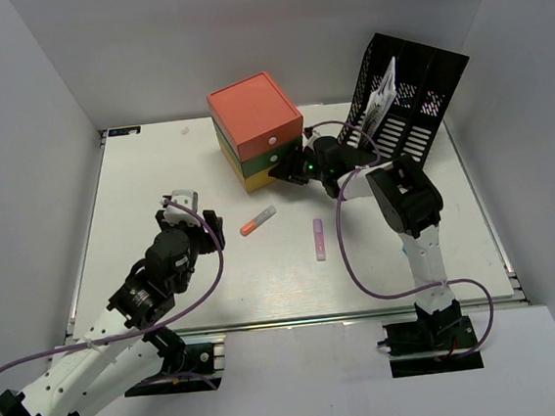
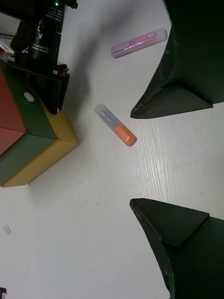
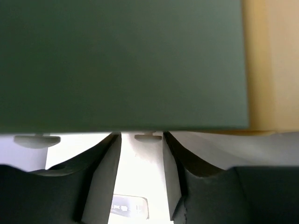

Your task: Organize the desk

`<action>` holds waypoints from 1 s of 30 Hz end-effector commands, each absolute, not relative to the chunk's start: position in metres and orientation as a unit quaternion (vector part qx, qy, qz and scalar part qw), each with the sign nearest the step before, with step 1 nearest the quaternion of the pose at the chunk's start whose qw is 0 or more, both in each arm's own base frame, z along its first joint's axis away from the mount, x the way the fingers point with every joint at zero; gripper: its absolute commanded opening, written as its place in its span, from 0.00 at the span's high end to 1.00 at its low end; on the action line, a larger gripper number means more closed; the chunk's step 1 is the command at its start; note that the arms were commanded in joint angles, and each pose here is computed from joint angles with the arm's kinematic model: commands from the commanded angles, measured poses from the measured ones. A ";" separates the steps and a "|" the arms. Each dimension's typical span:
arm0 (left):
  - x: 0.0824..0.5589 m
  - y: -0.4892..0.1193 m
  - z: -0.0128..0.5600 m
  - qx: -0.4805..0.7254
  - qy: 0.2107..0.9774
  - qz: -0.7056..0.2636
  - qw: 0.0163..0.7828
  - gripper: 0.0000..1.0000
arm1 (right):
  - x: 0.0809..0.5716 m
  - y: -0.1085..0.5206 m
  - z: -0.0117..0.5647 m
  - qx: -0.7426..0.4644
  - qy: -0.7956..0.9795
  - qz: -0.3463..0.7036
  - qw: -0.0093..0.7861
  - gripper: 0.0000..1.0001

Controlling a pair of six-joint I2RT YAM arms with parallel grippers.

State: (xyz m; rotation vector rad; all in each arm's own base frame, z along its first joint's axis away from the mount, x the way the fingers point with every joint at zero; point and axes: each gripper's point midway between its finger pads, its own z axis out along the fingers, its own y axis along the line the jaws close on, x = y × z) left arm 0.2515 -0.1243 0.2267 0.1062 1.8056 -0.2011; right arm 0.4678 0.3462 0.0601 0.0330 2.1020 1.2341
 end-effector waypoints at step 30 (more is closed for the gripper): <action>0.251 -0.193 0.172 0.205 0.814 -0.144 0.523 0.18 | 0.430 0.306 0.087 -0.035 0.788 0.462 0.405 0.49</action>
